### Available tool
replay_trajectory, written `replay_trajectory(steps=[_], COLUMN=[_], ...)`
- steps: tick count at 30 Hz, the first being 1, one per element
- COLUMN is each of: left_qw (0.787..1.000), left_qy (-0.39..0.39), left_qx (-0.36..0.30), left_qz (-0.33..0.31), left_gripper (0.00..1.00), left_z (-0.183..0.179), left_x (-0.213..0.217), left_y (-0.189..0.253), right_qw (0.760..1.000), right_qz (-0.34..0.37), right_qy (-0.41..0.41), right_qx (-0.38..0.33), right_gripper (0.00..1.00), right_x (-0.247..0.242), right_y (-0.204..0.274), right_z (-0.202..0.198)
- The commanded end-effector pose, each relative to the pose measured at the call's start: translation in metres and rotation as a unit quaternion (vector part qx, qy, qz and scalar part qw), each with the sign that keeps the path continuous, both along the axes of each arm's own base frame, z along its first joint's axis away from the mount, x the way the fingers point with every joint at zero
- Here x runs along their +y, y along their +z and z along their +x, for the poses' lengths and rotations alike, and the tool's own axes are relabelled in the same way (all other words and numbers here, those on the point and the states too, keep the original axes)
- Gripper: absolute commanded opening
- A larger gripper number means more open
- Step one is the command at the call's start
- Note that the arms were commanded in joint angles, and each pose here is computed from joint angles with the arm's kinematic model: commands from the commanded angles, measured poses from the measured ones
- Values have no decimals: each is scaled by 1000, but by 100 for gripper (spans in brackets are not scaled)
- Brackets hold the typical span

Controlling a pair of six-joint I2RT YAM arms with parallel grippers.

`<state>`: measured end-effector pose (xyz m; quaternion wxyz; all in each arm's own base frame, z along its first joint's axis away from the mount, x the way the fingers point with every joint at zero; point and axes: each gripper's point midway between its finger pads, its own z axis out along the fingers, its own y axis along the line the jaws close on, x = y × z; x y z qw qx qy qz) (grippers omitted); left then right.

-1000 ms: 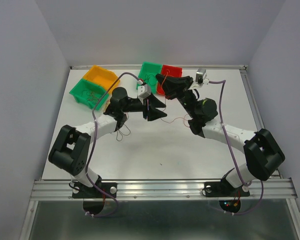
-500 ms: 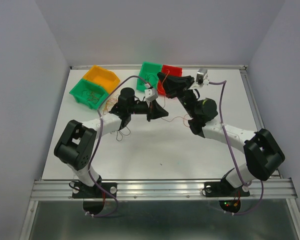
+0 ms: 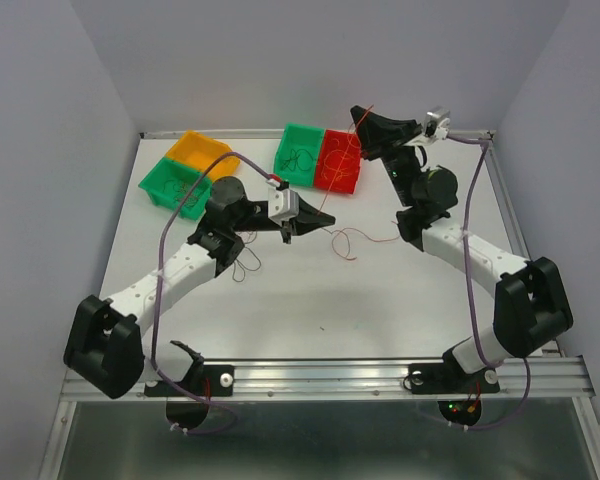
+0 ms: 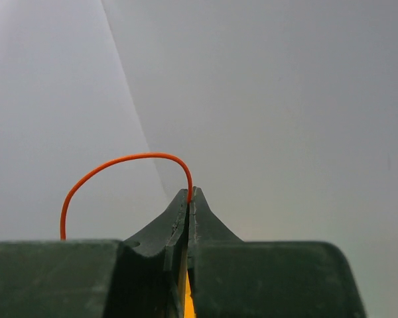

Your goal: Untangle the cables

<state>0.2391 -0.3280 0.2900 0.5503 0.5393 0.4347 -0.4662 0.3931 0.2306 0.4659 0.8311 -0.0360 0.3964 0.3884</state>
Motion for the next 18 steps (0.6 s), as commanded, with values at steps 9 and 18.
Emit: replay_trajectory(steps=[9, 18], left_qw=[998, 993], left_qy=[-21, 0], left_qx=[-38, 16], left_qz=[-54, -115], left_gripper=[0, 0], left_z=[-57, -48], left_x=[24, 30], left_y=[89, 150], right_qw=[984, 951], right_qz=[-87, -142], right_qy=[102, 227], right_qx=[115, 152], right_gripper=[1, 0], right_x=[21, 45], right_y=[-101, -206], right_z=[21, -33])
